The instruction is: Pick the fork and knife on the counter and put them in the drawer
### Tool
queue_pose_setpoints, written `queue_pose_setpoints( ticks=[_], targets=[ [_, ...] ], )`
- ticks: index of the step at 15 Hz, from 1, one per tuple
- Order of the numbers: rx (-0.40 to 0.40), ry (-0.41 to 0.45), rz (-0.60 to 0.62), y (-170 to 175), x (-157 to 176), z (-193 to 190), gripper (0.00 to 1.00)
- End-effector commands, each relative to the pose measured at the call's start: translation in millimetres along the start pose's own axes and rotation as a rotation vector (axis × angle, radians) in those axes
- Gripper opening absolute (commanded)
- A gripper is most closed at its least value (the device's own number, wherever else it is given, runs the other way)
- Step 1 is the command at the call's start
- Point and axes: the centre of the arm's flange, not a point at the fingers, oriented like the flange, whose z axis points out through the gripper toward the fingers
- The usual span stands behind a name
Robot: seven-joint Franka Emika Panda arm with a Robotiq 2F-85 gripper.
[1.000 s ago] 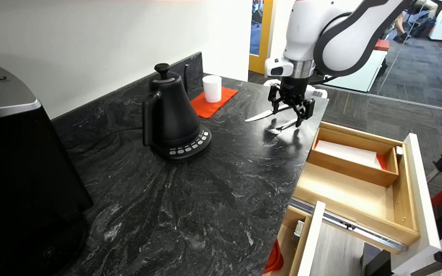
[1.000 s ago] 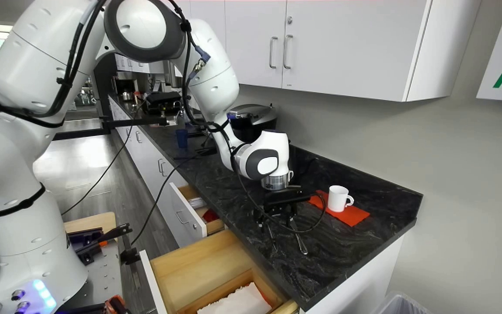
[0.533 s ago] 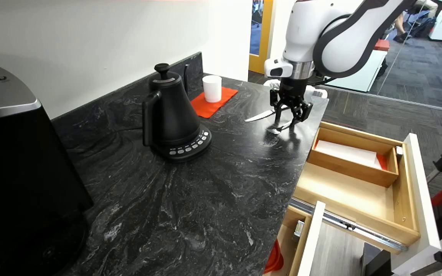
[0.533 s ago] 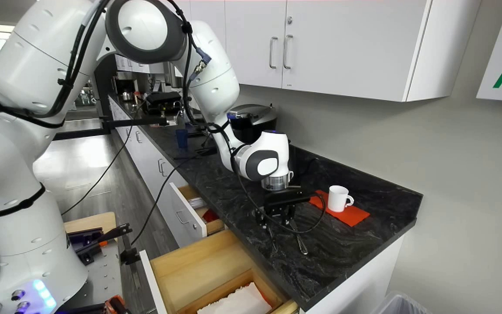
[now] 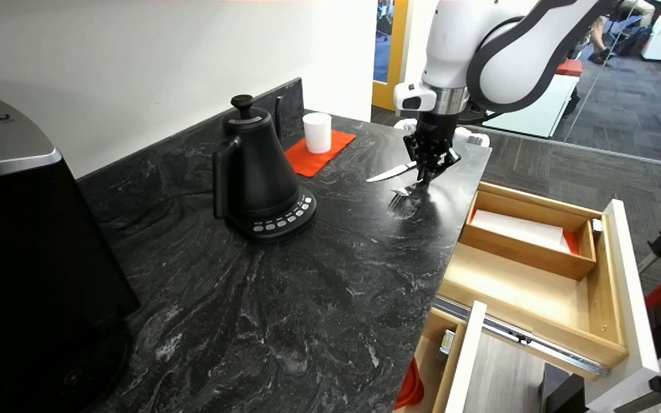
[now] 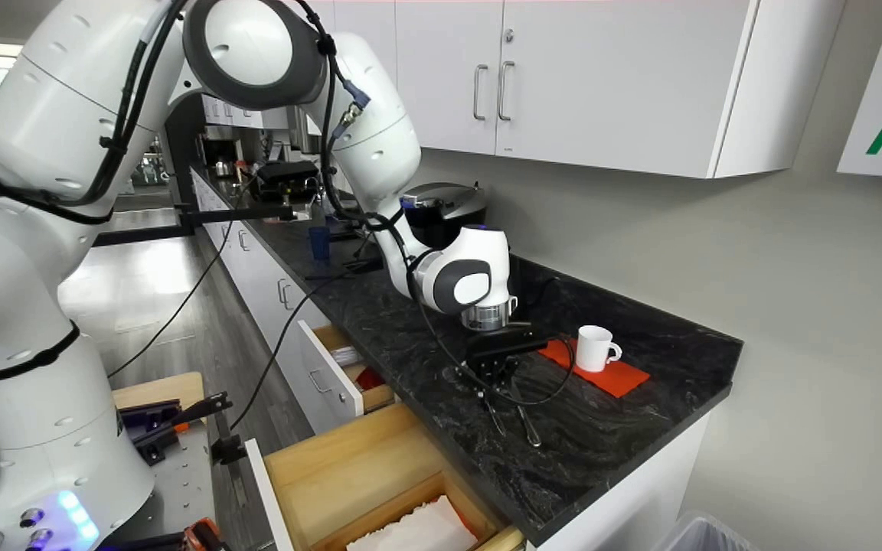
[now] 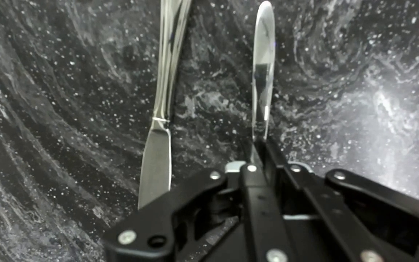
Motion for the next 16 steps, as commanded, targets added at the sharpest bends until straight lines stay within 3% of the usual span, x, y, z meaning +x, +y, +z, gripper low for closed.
queue_pose_setpoints(
  ticks=[1,9,16],
  targets=[
    [0.004,0.012,0.033,-10,-2,-12,0.05],
    [0.018,0.059,0.145,-38,13,-62,0.05],
    [-0.016,0.011,0.421,-76,-25,-95,0.05]
  ],
)
